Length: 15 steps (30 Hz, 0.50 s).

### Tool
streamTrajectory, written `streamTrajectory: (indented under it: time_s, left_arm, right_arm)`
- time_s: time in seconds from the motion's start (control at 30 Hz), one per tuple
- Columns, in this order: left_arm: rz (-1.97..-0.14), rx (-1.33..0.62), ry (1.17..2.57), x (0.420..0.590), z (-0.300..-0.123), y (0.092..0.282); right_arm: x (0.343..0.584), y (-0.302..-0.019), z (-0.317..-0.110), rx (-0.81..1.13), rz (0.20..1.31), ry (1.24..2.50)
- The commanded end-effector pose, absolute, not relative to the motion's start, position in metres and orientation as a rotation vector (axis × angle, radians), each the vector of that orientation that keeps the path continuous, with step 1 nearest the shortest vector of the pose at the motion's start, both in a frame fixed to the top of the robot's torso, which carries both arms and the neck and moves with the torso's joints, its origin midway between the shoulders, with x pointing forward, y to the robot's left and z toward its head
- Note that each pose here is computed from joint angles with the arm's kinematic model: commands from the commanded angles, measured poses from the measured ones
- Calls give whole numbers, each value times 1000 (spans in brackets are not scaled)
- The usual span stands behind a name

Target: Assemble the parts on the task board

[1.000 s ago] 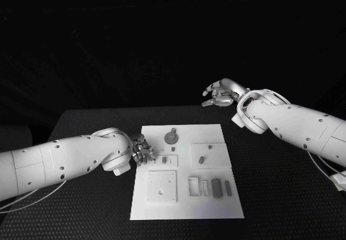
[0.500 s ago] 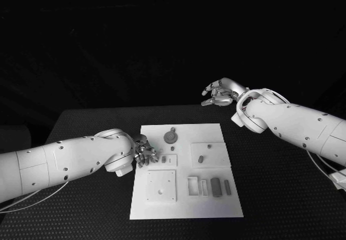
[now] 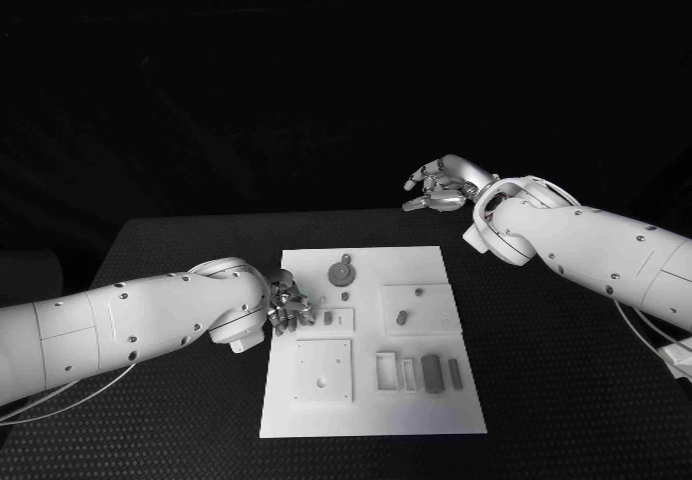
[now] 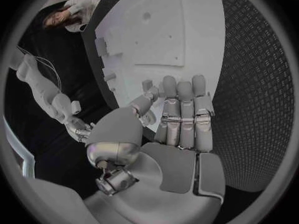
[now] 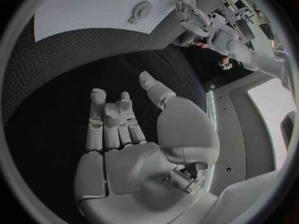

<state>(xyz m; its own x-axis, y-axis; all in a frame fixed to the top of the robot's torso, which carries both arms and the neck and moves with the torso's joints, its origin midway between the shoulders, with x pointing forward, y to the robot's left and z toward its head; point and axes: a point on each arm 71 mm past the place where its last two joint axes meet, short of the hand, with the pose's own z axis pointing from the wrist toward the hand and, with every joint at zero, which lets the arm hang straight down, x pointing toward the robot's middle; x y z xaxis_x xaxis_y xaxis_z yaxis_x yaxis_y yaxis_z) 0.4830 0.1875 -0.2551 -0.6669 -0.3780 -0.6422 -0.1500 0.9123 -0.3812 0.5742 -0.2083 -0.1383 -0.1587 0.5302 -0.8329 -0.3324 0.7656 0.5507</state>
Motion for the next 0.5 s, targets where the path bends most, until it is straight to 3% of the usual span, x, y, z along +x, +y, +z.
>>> streamTrajectory:
  time_s: [0.03, 0.5]
  left_arm:
    - [-361, -353, 2275, 485, -254, 189]
    - [-352, -332, 2280, 485, -255, 188]
  right_arm:
    - [573, -207, -139, 154, 772, 1565]
    - [573, -206, -139, 153, 774, 1568]
